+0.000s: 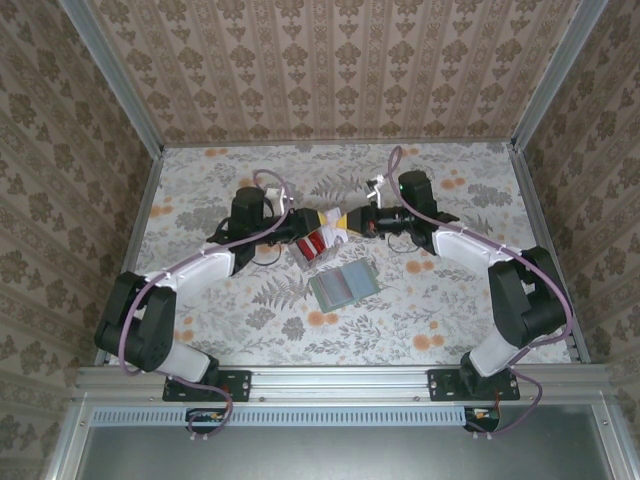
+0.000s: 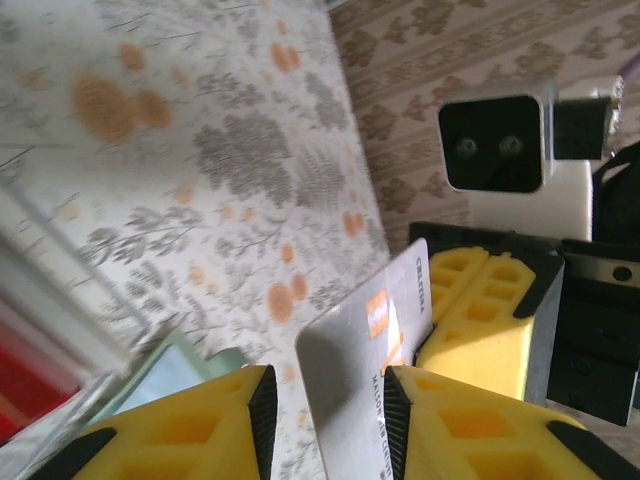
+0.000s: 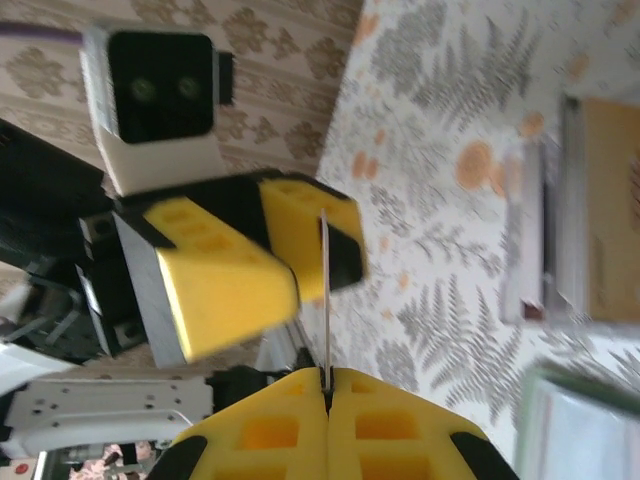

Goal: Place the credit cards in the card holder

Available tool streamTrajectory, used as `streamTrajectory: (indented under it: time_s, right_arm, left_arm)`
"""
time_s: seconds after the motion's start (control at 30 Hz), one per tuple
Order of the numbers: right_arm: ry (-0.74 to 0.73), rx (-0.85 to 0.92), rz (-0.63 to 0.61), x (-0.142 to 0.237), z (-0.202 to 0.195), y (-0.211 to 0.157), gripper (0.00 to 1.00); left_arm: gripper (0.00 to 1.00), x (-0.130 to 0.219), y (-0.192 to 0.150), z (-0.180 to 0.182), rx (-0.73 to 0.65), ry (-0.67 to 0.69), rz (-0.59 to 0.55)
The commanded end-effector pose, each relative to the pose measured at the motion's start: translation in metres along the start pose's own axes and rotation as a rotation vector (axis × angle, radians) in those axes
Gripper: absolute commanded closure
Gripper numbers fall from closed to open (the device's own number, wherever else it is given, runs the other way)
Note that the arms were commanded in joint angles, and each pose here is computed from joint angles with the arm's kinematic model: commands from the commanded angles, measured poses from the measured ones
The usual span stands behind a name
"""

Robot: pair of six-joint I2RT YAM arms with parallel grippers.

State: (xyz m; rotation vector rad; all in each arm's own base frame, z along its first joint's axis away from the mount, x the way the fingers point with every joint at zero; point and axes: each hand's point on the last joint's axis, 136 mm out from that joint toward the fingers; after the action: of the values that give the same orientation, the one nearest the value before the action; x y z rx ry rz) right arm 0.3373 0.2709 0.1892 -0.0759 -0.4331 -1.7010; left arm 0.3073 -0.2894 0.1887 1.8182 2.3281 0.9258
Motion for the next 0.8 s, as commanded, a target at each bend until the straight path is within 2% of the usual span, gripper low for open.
streamTrajectory:
  time_s: [0.0,0.17,0.37,0.77]
  right_arm:
    - [-0.088,-0.004,0.066,0.009,-0.030,-0.034,0.99]
    - [-0.196,-0.013,0.094,0.018,-0.068,-0.064,0.98]
    - [-0.246,-0.026,0.100,0.019,-0.096,-0.076,0.99]
    - [-0.261,-0.011,0.085,0.008,-0.114,-0.064,0.99]
  left_arm:
    - [0.64,0.014,-0.025,0.032,0.006,0.147,0.021]
    - [0.65,0.026,-0.070,0.061,0.035,0.270,0.094]
    - [0.65,0.030,-0.110,0.078,0.065,0.343,0.153]
    - [0.65,0.011,-0.132,0.092,0.106,0.361,0.181]
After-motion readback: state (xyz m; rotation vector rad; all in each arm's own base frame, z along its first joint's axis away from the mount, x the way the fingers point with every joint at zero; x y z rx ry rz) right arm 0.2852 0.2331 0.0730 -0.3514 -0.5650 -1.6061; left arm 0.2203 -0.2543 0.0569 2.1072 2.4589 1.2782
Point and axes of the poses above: each hand's point on the last joint's axis, 136 mm out from that joint toward the fingers, its own x axis back along the fingers, its own z axis along the line the jaws close on, y = z × x, and after that the axes turned 6 degrees about -x, right-handed
